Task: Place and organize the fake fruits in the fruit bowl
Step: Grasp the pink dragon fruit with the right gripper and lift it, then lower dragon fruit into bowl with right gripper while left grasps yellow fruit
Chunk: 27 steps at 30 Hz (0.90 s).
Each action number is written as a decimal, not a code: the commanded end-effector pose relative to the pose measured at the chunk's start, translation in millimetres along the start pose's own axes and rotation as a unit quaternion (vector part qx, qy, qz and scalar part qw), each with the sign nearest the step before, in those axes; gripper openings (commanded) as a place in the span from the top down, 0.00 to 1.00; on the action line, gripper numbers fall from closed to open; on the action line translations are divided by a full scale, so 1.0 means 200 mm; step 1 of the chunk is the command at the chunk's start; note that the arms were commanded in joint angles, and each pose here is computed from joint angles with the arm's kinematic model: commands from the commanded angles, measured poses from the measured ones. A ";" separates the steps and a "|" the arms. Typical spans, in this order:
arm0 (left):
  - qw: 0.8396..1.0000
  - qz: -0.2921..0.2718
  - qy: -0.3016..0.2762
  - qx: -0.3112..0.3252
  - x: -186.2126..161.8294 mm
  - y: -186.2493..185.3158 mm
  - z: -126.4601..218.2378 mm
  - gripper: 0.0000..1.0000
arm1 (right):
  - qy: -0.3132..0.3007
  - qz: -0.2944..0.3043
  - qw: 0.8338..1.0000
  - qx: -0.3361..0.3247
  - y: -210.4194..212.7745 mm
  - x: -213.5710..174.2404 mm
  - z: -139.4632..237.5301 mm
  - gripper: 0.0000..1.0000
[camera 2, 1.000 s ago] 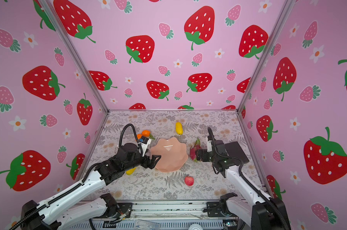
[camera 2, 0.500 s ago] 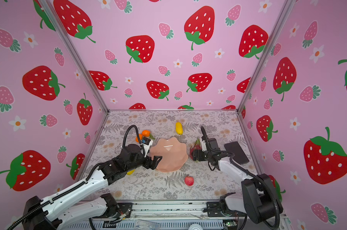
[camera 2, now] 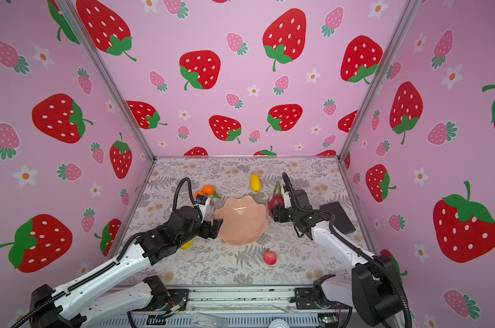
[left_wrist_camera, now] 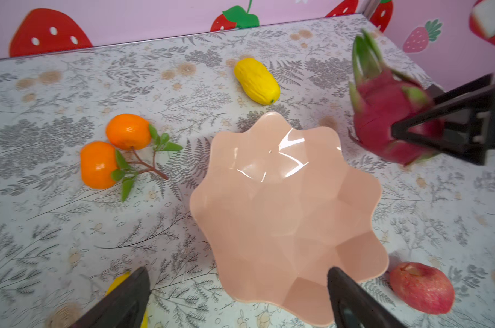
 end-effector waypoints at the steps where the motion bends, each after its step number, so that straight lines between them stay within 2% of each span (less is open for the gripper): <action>1: 0.998 0.003 0.017 0.060 0.06 0.07 0.07 0.01 | -0.031 0.029 0.996 0.073 0.18 0.09 0.03 0.35; 6: 0.995 0.040 0.047 0.080 0.06 0.12 0.09 0.01 | -0.009 0.044 0.989 0.141 0.42 0.02 -0.07 0.35; 9: 0.987 0.070 0.094 0.108 0.00 0.18 0.09 0.01 | 0.015 0.051 0.986 0.156 0.52 -0.05 -0.15 0.35; 12: 0.982 0.095 0.122 0.108 -0.06 0.22 0.09 0.00 | 0.037 0.054 0.986 0.150 0.59 -0.11 -0.22 0.35; 18: 0.984 0.109 0.110 0.084 -0.12 0.21 0.10 0.00 | 0.076 0.059 0.987 0.131 0.61 -0.22 -0.30 0.35; 24: 0.977 0.110 0.145 0.107 -0.17 0.24 0.07 0.00 | 0.092 0.066 0.988 0.102 0.58 -0.27 -0.35 0.33; 27: 0.967 0.129 0.176 0.131 -0.21 0.28 0.05 0.04 | 0.098 0.070 0.988 0.094 0.57 -0.28 -0.37 0.33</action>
Point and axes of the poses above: each gripper's point midway between its finger pads, its own z axis back along the fingers, its own y axis along the line the jaws close on, x = y × z, the point moved 9 cm from there along z, back along the fingers, and after that the axes turned 7 degrees about -z, right-handed, at the moved point
